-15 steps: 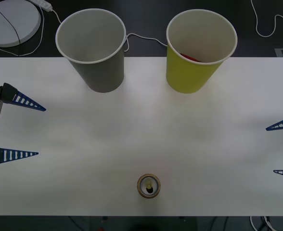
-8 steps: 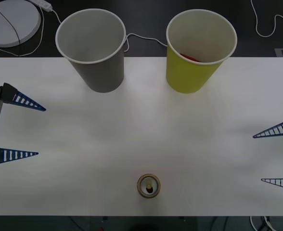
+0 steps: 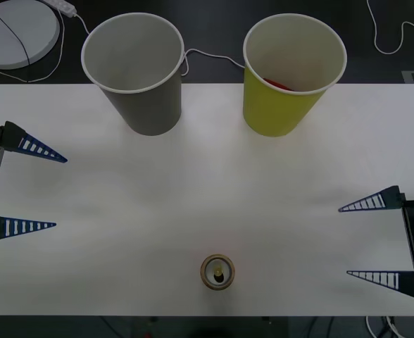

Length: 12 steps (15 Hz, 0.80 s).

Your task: Put the can into the green bin and the plastic bottle into the gray bin

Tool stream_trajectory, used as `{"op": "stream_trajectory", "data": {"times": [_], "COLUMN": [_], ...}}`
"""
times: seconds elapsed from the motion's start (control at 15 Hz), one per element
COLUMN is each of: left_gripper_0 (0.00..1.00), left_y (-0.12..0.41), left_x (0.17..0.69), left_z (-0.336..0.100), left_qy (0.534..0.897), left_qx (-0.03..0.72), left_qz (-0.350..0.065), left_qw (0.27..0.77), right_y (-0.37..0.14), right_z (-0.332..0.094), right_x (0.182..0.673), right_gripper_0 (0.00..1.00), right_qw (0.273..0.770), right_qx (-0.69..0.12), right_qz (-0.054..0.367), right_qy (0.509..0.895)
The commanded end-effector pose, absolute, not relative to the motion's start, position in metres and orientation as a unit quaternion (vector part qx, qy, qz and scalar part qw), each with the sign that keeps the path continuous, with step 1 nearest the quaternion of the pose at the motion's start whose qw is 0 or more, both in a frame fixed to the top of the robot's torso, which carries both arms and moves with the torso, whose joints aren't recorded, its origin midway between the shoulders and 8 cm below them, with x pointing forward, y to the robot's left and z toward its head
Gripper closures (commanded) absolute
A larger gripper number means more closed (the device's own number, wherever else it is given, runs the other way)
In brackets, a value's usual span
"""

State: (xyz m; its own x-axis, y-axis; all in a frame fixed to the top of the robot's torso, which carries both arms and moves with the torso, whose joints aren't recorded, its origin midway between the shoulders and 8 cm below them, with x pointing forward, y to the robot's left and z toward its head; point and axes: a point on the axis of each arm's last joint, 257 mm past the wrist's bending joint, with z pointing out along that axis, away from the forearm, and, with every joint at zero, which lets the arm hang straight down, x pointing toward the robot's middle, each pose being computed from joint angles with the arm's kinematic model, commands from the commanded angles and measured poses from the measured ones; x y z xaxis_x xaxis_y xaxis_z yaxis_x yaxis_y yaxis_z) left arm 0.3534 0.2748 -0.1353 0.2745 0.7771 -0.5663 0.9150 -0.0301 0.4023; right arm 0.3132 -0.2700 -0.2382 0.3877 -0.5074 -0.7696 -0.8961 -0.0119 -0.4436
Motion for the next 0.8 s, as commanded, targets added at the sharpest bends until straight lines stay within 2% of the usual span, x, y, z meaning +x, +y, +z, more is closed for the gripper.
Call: {"op": "stream_trajectory", "data": {"times": [0.07, 0.27, 0.8], "left_gripper_0": [0.0, 0.0, 0.0], "left_y": [0.275, 0.275, 0.275], "left_x": [0.353, 0.353, 0.353], "left_z": [-0.135, -0.135, -0.135], "left_qy": [0.595, 0.595, 0.595], "left_qx": [0.711, 0.711, 0.711], "left_qz": [-0.095, -0.095, -0.095], "left_qw": [0.362, 0.362, 0.362], "right_y": [-0.263, -0.252, -0.194], "right_z": [-0.253, -0.273, -0.307], "right_x": [0.316, 0.319, 0.304], "right_gripper_0": [0.0, 0.0, 0.0], "right_qw": [0.496, 0.504, 0.518], "right_qx": [-0.683, -0.679, -0.639], "right_qz": [0.2, 0.218, 0.31], "right_qy": [0.497, 0.487, 0.477]}}
